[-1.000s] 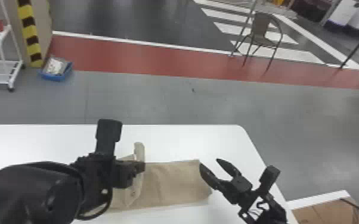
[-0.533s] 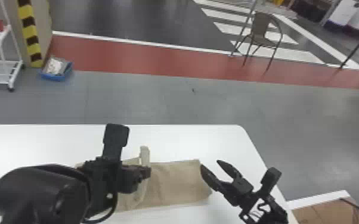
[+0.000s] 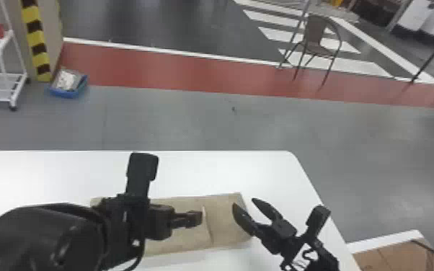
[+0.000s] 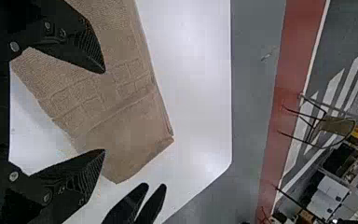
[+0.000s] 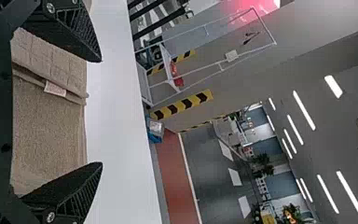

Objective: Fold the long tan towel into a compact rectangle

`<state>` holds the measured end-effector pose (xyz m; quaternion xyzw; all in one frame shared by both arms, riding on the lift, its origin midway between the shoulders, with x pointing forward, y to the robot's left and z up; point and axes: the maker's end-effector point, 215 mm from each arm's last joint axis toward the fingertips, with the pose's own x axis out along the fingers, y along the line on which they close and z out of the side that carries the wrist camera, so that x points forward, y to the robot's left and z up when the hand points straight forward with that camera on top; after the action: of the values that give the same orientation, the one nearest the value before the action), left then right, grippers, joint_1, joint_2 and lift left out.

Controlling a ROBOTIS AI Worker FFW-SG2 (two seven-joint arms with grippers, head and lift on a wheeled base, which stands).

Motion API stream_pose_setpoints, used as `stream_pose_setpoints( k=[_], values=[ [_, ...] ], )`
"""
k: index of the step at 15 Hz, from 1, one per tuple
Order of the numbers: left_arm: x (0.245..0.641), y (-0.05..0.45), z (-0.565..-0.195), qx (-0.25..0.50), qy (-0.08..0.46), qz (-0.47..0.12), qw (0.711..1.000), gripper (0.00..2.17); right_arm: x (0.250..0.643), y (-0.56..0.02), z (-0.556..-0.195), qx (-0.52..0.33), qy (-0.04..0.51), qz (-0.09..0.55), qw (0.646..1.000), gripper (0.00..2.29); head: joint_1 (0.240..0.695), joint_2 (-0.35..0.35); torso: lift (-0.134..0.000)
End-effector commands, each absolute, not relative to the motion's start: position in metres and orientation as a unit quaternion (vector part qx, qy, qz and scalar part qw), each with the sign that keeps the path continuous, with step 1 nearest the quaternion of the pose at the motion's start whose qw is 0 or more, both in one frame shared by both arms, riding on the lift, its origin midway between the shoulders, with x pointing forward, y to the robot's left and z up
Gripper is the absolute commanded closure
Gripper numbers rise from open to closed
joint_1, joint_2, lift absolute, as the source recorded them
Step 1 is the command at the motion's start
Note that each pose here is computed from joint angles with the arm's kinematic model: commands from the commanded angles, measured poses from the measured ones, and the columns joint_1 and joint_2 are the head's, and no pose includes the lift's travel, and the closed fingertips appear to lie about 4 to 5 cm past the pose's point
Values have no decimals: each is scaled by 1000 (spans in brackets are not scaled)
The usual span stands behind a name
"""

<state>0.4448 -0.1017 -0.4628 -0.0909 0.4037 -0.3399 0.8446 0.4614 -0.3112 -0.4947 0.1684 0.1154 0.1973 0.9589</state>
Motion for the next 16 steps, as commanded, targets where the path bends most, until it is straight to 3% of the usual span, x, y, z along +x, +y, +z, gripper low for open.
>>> stream_pose_setpoints(
  k=[1, 3, 8, 13, 16],
  values=[
    [436, -88, -447, -100, 407, -338, 843, 29, 461, -284, -499, 172, 131, 205, 955, 201, 695, -350, 0],
    [439, -74, -429, -116, 391, -329, 852, 33, 462, -268, -504, 156, 159, 190, 956, 259, 695, -350, 0],
    [435, 18, -449, -141, 394, -287, 862, 33, 446, -231, -536, 110, 273, 117, 949, 468, 695, -350, 0],
    [427, 47, -454, -161, 395, -280, 860, 33, 456, -215, -546, 77, 295, 94, 948, 468, 695, -241, 0],
    [425, 48, -454, -167, 395, -280, 858, 33, 464, -217, -553, 72, 312, 85, 944, 468, 695, -218, 0]
  ],
)
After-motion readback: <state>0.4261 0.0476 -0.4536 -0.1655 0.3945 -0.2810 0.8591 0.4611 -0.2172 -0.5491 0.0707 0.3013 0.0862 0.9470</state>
